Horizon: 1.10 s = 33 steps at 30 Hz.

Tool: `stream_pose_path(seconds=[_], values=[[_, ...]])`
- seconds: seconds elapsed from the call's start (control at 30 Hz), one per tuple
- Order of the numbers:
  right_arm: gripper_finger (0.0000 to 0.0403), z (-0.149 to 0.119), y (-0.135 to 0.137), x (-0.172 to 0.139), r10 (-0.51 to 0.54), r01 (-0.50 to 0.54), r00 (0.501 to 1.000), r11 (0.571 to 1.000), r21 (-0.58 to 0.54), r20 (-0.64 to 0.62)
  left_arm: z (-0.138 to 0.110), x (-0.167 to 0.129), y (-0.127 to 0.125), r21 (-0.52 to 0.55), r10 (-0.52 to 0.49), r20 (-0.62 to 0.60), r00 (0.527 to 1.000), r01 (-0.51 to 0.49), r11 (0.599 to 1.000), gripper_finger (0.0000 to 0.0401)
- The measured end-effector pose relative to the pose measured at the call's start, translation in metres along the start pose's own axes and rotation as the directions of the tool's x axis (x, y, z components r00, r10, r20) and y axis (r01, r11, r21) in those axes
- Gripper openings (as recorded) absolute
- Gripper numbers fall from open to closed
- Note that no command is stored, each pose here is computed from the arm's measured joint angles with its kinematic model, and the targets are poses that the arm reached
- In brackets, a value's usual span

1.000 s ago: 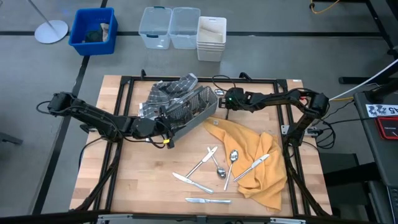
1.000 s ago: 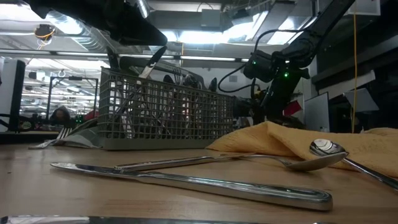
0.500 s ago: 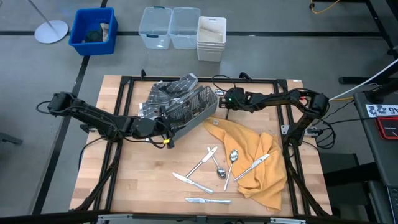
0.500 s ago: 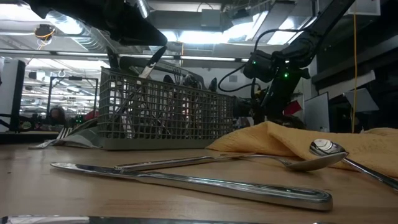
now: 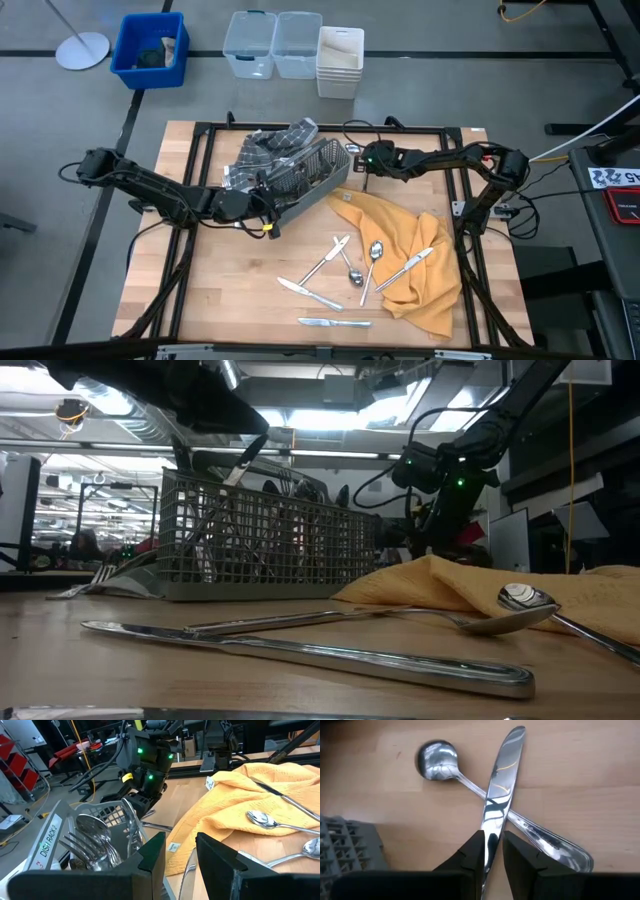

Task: Sort silverware
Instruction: Put the silver knife into the gray silverware basket

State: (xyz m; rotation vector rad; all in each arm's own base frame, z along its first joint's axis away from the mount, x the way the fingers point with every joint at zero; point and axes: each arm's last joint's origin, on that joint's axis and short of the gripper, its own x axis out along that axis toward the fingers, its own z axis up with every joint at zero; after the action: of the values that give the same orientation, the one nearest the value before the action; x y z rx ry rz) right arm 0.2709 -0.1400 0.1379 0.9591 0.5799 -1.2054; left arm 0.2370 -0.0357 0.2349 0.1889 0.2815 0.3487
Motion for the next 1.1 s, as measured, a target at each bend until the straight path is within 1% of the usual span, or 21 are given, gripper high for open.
stream_pose_path(seconds=[0.2, 0.4, 0.57, 0.73, 0.83, 0.97, 1.1], values=[[0.0072, -0.002, 0.001, 0.0, 0.029, -0.028, 0.998, 0.999, 0.026, -0.056, 0.004, -0.004, 0.003, 0.023, 0.008, 0.017, 1.0, -0.009, 1.0, 0.01], [0.0072, -0.002, 0.001, 0.0, 0.027, -0.025, 0.998, 0.999, 0.04, -0.059, 0.013, -0.022, 0.015, -0.068, 0.013, 0.048, 0.999, -0.01, 0.998, 0.01], [0.0072, -0.005, 0.003, -0.002, 0.025, -0.024, 0.999, 0.999, 0.03, -0.046, 0.013, -0.035, 0.024, -0.105, 0.011, 0.021, 1.0, -0.009, 0.994, 0.01], [0.0072, -0.011, 0.005, 0.0, 0.027, -0.027, 0.998, 1.0, 0.015, -0.057, 0.011, -0.038, 0.026, -0.102, 0.009, -0.004, 1.0, -0.009, 0.995, 0.01], [0.0072, -0.017, 0.005, 0.007, 0.01, -0.01, 0.998, 1.0, 0.001, -0.061, 0.011, -0.038, 0.026, -0.099, 0.008, -0.009, 1.0, -0.009, 0.995, 0.01], [0.0072, -0.019, 0.005, 0.014, -0.006, 0.006, 0.999, 1.0, 0.005, -0.048, 0.009, -0.038, 0.025, -0.088, 0.007, -0.025, 1.0, -0.009, 0.996, 0.01], [0.0072, -0.019, 0.006, 0.015, 0.005, -0.004, 0.999, 1.0, 0.017, -0.039, 0.009, -0.038, 0.025, -0.089, 0.007, -0.025, 1.0, -0.009, 0.996, 0.01]])
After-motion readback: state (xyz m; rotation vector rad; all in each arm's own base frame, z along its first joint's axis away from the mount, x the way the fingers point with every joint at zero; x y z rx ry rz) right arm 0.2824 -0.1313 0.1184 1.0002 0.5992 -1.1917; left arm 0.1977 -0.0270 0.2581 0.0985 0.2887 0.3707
